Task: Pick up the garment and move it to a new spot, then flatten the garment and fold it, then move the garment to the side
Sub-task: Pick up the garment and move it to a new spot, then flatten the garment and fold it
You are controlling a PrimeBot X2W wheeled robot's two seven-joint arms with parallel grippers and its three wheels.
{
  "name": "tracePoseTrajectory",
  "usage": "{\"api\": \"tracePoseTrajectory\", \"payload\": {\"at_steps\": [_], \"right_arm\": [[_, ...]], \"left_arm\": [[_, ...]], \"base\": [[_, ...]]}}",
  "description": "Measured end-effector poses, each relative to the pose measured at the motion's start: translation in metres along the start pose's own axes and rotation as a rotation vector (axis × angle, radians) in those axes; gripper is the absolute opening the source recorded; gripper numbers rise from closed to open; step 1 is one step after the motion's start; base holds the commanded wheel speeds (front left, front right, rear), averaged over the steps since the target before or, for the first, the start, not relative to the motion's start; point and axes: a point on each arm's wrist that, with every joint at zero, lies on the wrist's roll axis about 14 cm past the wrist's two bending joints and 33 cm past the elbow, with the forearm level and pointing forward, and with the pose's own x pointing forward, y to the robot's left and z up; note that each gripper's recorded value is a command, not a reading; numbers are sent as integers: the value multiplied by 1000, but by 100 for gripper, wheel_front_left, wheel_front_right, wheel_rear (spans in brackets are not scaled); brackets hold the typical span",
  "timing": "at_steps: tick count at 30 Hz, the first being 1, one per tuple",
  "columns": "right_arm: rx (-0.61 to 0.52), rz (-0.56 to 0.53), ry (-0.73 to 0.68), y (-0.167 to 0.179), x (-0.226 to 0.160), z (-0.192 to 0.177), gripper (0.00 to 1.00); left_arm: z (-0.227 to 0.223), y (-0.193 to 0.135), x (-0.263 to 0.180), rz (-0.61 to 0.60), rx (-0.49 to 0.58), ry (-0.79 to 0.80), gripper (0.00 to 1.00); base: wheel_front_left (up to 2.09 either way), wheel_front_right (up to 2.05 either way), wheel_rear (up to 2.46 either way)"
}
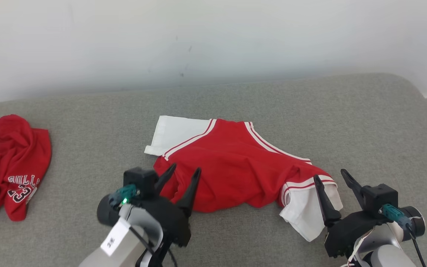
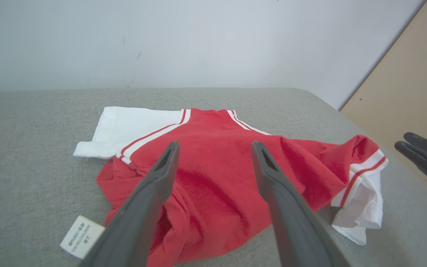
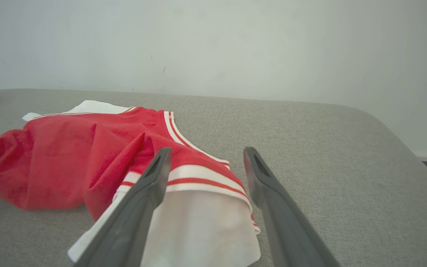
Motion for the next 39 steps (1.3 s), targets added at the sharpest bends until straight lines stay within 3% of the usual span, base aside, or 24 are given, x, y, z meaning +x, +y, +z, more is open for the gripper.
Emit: {"api": "tracePoseTrajectory", "payload": {"at_steps": [18, 35, 36, 37, 39], "right_arm": [[-3, 30, 17, 8, 8, -5, 100], [-3, 29, 18, 8, 9, -2, 100], [-3, 29, 16, 8, 9, 0, 100], [-3, 28, 15, 8, 9, 0, 100], [-2, 20, 15, 5, 8, 0, 100]], "left_arm": [[-61, 34, -34, 88, 66, 152, 100], [-94, 35, -34, 101, 123, 294, 100], [-95, 35, -34, 102, 128, 299, 44], [-95, 36, -33, 103, 130, 299, 0], [-95, 37, -31, 106, 138, 298, 0]], "base": [[0, 0, 0], [0, 0, 0], [0, 0, 0], [0, 0, 0], [0, 0, 0]]}}
